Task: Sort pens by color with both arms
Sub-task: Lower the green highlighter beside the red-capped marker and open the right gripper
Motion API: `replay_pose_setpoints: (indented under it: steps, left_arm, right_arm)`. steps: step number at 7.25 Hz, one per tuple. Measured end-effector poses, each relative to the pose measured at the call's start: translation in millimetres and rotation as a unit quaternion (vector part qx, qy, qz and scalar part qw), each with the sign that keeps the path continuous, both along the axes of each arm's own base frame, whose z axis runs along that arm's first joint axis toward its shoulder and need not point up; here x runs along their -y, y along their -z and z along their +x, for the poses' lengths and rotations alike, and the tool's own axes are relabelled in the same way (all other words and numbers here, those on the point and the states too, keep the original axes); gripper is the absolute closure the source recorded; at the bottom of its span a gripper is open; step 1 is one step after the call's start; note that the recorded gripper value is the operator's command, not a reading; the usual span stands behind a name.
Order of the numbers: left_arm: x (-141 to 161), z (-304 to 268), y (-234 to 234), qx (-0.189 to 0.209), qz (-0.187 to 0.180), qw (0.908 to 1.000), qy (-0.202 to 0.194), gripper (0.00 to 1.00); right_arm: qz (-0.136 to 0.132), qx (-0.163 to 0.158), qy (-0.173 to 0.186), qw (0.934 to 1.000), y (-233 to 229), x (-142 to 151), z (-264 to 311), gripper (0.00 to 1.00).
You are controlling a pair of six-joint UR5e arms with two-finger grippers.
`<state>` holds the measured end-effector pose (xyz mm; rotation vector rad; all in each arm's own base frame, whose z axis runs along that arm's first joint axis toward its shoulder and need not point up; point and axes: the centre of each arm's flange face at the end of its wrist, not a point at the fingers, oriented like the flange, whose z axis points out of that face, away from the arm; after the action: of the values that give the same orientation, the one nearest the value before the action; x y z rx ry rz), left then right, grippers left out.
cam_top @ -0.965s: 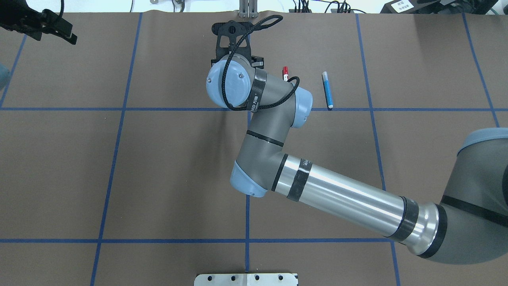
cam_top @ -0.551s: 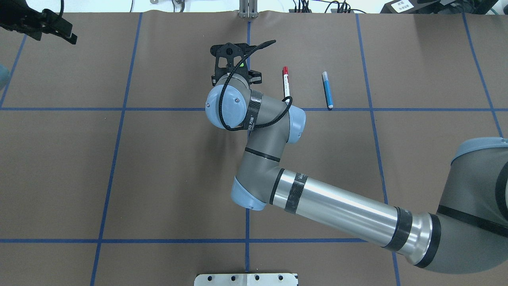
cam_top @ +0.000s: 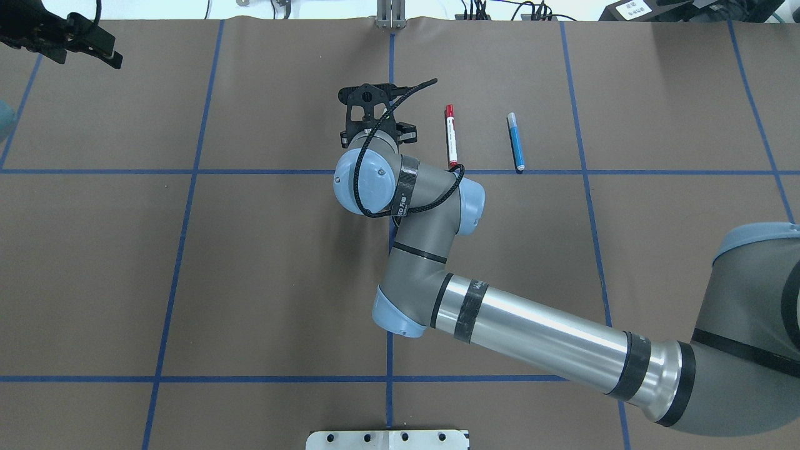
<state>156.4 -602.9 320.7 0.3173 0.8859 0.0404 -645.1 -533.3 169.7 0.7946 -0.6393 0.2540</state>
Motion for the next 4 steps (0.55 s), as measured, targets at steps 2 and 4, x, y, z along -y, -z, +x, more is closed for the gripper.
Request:
replay_pose_setpoints:
  steps: [2, 4]
  left_arm:
    - [-0.5, 1.4, 0.5, -0.001, -0.003, 1.0000, 0.002, 0.01]
    - [-1.5, 4.8, 0.6, -0.003, -0.008, 1.0000, 0.004, 0.01]
  right_arm:
    - [0.001, -0.001, 0.002, 1.0000, -0.6, 0.1, -0.1, 0.27]
    - [0.004, 0.004, 0.005, 1.0000, 5.6, 0.1, 3.2, 0.13]
